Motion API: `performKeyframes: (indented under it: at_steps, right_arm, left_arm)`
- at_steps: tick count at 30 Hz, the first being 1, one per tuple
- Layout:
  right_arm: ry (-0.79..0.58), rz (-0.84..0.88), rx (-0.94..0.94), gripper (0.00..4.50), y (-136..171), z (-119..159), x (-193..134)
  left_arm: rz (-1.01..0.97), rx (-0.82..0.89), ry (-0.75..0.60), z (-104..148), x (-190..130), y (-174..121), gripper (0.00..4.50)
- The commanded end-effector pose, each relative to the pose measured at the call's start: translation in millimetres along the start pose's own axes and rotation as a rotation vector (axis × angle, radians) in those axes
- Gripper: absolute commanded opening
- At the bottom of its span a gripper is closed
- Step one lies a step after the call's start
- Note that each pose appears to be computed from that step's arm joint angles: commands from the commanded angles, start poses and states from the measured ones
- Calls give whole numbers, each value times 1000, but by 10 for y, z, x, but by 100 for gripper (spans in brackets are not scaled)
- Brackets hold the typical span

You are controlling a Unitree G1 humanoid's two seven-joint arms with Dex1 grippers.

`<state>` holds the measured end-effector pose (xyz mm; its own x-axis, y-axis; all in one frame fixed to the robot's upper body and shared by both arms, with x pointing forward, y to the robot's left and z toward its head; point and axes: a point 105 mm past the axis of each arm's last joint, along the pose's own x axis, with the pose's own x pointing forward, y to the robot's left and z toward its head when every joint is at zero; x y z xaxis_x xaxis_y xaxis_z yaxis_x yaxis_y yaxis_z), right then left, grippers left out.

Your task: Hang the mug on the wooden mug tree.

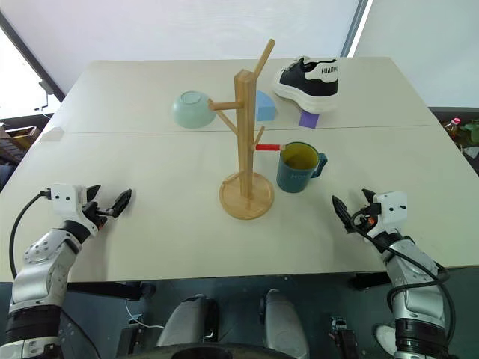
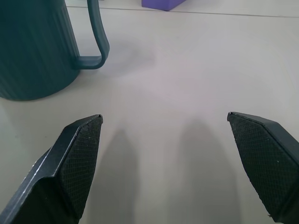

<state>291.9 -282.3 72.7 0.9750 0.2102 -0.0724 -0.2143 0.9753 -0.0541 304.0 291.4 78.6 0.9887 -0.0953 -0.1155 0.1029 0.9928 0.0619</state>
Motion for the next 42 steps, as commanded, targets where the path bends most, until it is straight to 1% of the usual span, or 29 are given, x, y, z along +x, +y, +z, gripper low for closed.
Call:
performKeyframes:
  at_steps: [1, 9, 12, 16, 20, 21, 25, 27, 29, 35, 42]
  right_arm:
    - [-39, -2, -42, 444, -32, 113, 8]
    - [-49, -7, -51, 444, -31, 140, 12]
    - [-56, -11, -58, 444, -31, 155, 2]
    - [-63, 0, -63, 444, 0, 165, 12]
    - [-93, 22, -72, 444, 53, 234, 42]
    - [-97, 26, -75, 444, 62, 245, 43]
    - [-125, 36, -70, 444, 91, 305, 85]
    - [-147, 32, -59, 444, 92, 342, 117]
    - [-165, 52, -68, 444, 129, 384, 162]
    - [-196, 85, -76, 444, 165, 484, 306]
    - [-203, 123, -81, 444, 210, 509, 414]
  left_arm:
    - [11, 24, -30, 124, -39, 47, 450]
    - [-21, 17, -32, 134, -56, -4, 450]
    - [-70, 29, -45, 154, -68, -83, 450]
    - [-200, 55, -71, 201, -126, -307, 450]
    - [-450, 82, -96, 228, -271, -753, 450]
    - [-492, 88, -104, 242, -303, -825, 450]
    - [-650, 60, -115, 272, -409, -1078, 450]
    - [-711, 19, -165, 335, -450, -1167, 450]
    - [-779, 0, -156, 345, -485, -1273, 450]
    - [-858, -10, -153, 370, -502, -1468, 450]
    - [-890, -19, -167, 414, -519, -1553, 450]
